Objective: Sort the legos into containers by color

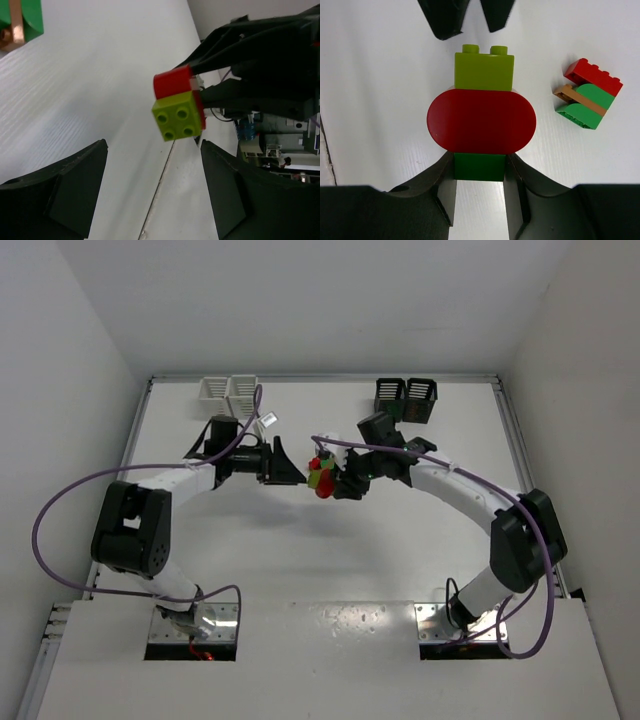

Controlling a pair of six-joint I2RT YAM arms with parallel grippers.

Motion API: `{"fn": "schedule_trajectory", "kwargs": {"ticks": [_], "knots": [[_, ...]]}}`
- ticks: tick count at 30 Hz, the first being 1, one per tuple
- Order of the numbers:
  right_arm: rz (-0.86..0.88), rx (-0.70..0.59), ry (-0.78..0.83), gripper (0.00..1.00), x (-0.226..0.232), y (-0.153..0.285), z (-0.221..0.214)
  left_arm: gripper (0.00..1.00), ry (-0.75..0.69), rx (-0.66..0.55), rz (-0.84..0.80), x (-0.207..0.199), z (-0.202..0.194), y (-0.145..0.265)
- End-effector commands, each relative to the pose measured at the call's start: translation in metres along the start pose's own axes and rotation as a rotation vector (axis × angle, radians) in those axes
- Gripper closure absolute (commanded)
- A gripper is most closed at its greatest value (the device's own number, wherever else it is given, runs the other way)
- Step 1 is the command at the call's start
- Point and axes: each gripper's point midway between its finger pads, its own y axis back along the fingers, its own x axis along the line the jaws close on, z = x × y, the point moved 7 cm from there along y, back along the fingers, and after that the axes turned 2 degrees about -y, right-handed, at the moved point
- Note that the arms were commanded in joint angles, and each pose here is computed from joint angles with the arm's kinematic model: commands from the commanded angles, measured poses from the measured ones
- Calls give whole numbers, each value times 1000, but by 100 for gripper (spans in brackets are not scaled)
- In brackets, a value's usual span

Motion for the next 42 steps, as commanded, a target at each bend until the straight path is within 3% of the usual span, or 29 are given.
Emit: {"fn": "schedule_trajectory", "kwargs": {"ticks": [1, 11, 15, 23, 36, 42], "knots": [[-9, -47, 22, 100, 4, 5, 13, 19, -68, -41, -80, -26, 26, -7], [4, -61, 50, 100, 8, 0, 23, 23, -59, 11, -85, -31, 15, -31], [-9, -64, 55, 100, 7, 0, 24, 33, -32, 20, -80, -27, 11, -33], [-76, -22, 39, 100, 5, -7, 7, 79, -36, -16, -91, -33, 16, -20], [-151, 34, 15, 100, 5, 1, -26, 87, 0, -172, -13, -9, 43, 46], [-247, 9, -65, 100, -10, 4, -21, 88, -133, -261, 54, -18, 60, 88]]}}
